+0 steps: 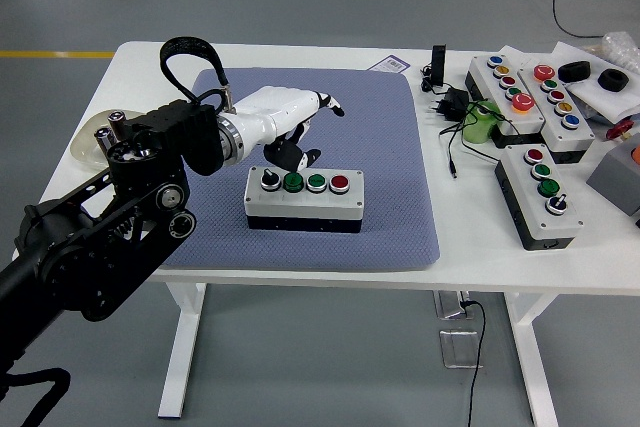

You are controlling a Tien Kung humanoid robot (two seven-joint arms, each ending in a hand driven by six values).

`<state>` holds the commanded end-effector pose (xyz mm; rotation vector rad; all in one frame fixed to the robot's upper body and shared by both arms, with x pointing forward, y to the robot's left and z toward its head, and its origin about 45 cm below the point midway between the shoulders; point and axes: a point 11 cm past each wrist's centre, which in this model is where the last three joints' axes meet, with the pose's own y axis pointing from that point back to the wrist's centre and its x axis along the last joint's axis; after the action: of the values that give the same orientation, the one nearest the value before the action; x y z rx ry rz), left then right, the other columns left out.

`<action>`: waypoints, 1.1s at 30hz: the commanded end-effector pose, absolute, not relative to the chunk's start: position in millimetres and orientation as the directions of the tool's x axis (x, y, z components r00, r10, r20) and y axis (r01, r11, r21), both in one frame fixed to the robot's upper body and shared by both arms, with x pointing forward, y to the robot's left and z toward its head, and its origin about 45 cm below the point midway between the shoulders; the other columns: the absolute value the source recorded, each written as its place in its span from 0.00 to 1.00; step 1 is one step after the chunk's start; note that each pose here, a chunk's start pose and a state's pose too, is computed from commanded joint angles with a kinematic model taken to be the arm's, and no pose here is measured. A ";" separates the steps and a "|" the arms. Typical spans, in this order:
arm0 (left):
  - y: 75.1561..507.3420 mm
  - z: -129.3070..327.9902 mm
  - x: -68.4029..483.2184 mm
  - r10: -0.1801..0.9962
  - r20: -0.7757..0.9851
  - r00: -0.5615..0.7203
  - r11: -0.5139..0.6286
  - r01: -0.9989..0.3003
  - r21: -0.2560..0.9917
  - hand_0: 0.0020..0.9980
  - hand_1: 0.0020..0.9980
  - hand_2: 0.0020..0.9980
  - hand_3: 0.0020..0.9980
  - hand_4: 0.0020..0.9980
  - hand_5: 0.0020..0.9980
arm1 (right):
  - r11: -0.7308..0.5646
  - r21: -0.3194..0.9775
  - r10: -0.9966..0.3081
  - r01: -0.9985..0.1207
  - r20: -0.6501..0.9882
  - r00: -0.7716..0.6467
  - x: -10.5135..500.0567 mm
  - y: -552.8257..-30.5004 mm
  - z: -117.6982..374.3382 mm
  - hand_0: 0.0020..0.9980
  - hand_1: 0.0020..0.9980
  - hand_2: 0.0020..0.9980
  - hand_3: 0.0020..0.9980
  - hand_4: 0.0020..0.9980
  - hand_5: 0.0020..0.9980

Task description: Pick up the button,place it on the desk,press the button,press the button

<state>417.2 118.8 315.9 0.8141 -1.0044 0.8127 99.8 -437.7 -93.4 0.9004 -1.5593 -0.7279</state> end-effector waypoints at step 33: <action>186.9 315.2 456.2 0.966 0.070 0.247 0.248 -0.969 -0.011 0.53 0.67 0.70 0.84 0.80 0.68 | 0.514 0.842 -0.858 -0.165 0.509 -0.073 103.0 -437.0 -93.0 0.65 0.57 0.60 0.64 0.26 0.26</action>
<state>456.2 186.9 315.2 0.0371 -0.0668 1.3195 103.0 -437.0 -93.0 0.9062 -1.5648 -0.7269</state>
